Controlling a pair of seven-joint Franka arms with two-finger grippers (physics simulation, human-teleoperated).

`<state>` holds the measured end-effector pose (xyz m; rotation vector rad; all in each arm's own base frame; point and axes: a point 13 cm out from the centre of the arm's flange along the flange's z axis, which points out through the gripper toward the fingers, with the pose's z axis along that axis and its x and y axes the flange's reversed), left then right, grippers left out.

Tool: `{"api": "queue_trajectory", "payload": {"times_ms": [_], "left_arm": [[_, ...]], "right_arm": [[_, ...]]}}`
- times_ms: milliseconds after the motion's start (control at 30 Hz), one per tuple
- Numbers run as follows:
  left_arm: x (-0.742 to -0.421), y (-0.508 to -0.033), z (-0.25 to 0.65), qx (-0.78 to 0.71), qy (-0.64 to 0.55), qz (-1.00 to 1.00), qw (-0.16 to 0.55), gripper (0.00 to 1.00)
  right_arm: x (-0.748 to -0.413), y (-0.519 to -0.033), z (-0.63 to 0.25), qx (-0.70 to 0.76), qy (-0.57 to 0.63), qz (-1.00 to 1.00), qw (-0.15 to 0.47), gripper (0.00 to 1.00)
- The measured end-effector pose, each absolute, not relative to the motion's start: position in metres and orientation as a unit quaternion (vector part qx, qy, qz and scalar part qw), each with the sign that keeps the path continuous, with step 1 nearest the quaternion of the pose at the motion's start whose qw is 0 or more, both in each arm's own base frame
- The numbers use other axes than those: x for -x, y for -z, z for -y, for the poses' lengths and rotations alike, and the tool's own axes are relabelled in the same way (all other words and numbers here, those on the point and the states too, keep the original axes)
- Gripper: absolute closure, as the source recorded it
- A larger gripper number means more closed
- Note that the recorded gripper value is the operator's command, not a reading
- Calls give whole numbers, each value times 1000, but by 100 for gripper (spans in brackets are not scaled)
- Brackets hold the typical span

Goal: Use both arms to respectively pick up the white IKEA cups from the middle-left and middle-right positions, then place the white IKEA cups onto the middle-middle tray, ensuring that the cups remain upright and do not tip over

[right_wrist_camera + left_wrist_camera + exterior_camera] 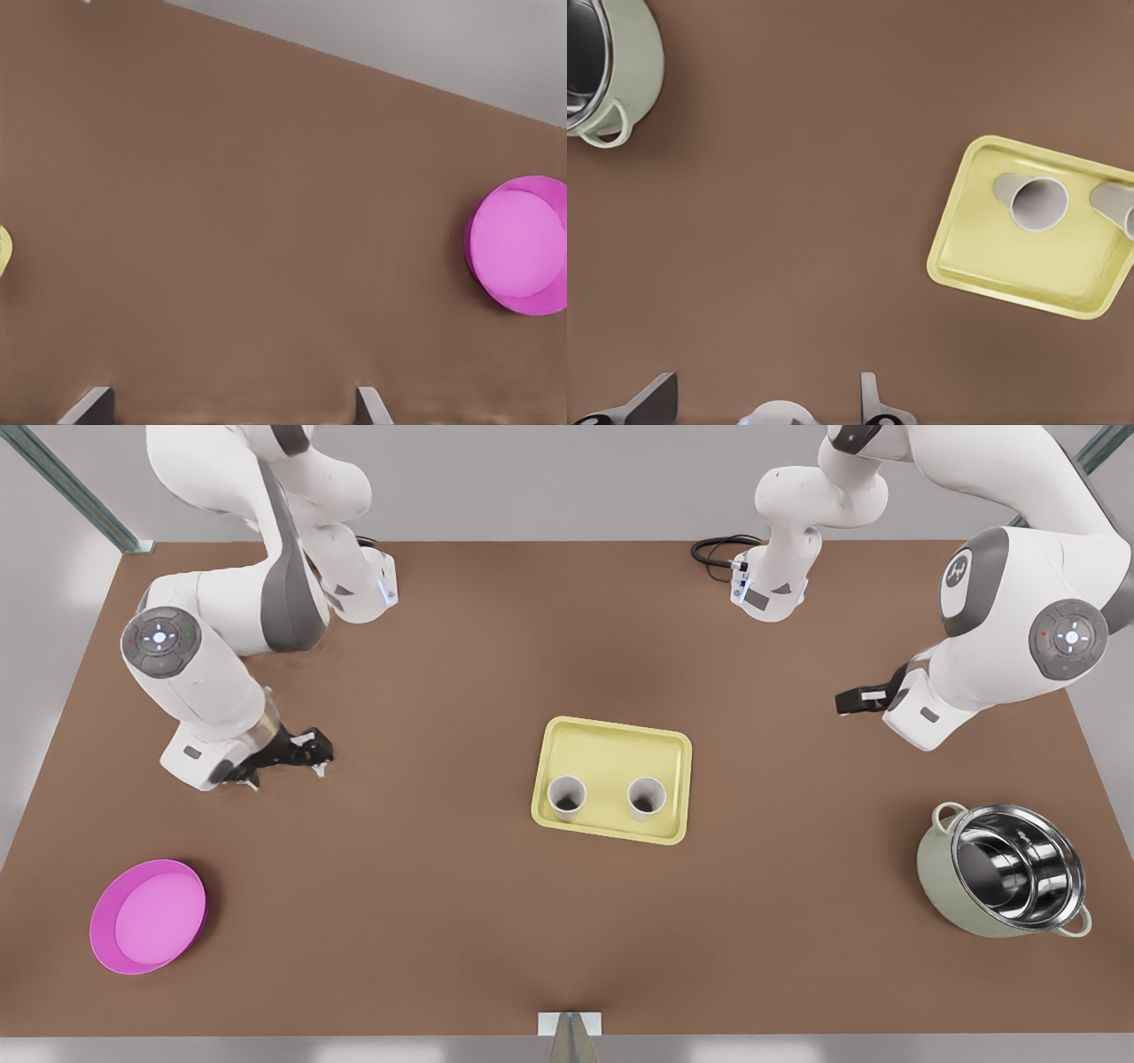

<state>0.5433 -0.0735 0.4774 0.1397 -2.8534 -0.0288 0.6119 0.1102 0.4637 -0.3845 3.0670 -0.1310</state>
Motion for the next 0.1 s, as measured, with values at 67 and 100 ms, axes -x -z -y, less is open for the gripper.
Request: {"api": "queue_trajectory", "payload": {"times_ms": [67,100], "left_arm": [[-543,-477,74,-46,10,989,143,0],[-543,-477,74,-45,10,989,143,0]], "right_arm": [[-573,-493,-87,110,43,-993,14,0],[-561,-498,-81,105,44,-993,7,0]]}}
